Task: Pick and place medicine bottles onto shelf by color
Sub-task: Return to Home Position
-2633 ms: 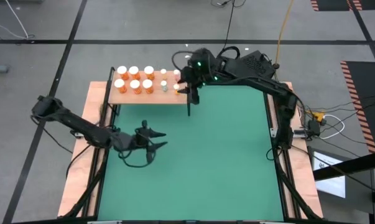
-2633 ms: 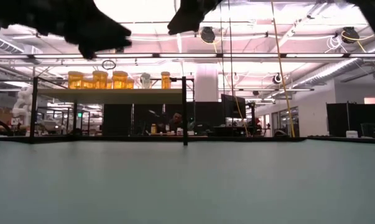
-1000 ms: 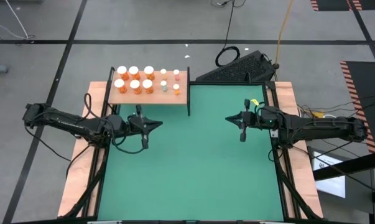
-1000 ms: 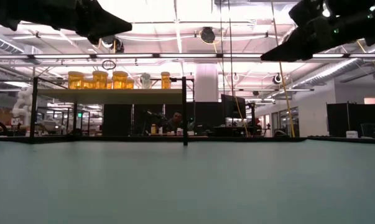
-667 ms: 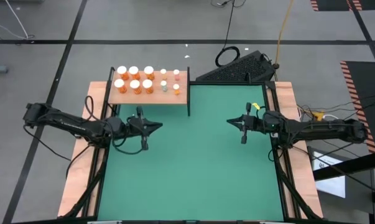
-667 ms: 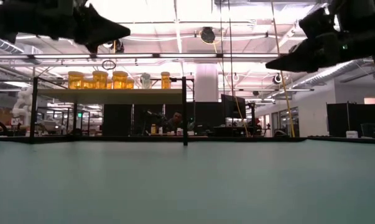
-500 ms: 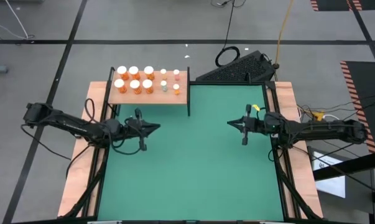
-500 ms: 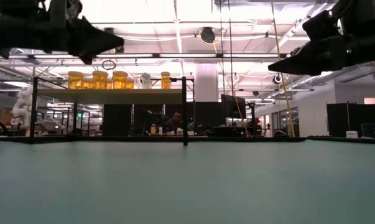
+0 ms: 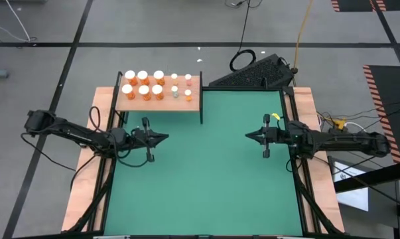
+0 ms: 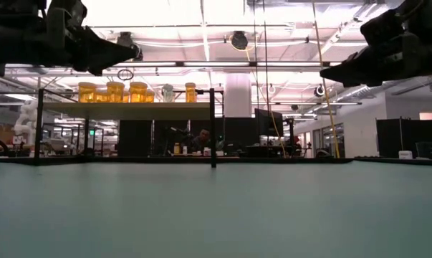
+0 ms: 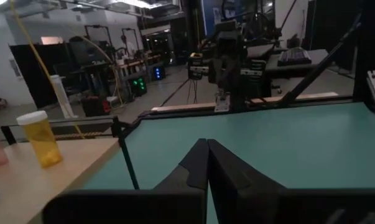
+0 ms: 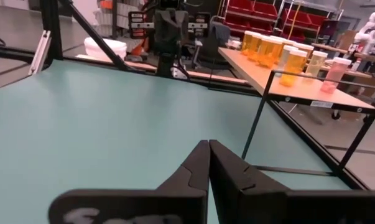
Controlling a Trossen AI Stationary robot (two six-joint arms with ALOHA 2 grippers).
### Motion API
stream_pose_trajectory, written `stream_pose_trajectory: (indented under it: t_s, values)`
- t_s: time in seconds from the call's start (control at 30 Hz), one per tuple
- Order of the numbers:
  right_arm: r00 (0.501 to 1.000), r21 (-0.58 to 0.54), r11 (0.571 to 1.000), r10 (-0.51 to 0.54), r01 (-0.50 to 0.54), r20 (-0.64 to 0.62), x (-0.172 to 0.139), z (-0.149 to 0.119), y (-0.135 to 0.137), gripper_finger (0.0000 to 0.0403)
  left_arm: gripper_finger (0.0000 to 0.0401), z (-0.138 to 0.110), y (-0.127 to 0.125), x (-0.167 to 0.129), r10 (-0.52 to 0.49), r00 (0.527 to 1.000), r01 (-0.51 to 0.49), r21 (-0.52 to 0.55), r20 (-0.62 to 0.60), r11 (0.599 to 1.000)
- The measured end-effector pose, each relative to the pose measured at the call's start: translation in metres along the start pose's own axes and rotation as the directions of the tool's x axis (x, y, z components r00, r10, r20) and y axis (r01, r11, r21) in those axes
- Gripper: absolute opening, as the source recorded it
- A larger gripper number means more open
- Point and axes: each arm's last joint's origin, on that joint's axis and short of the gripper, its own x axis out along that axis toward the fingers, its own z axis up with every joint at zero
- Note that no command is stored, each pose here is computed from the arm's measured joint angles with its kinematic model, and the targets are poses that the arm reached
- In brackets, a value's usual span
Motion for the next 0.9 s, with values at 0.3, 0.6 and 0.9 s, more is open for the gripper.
stream_pose_trajectory:
  t_s: [0.3,0.6,0.9]
  values:
    - [0.999,-0.019,1.000,0.013,-0.014,-0.051,-0.004,-0.005,0.001,0.0000,0.0019,-0.004,0.005,-0.002,0.021,0.998,-0.020,0.013,-0.059,1.000]
    - [0.998,-0.055,0.998,0.039,-0.036,0.056,-0.004,-0.004,0.004,0.0000,0.0009,-0.008,0.006,-0.002,0.025,0.994,-0.024,0.004,-0.102,1.000]
    - [0.995,-0.098,0.995,0.040,-0.031,0.094,-0.006,-0.001,0.007,0.0000,0.0004,-0.010,0.006,-0.003,0.022,0.993,-0.024,-0.011,-0.119,1.000]
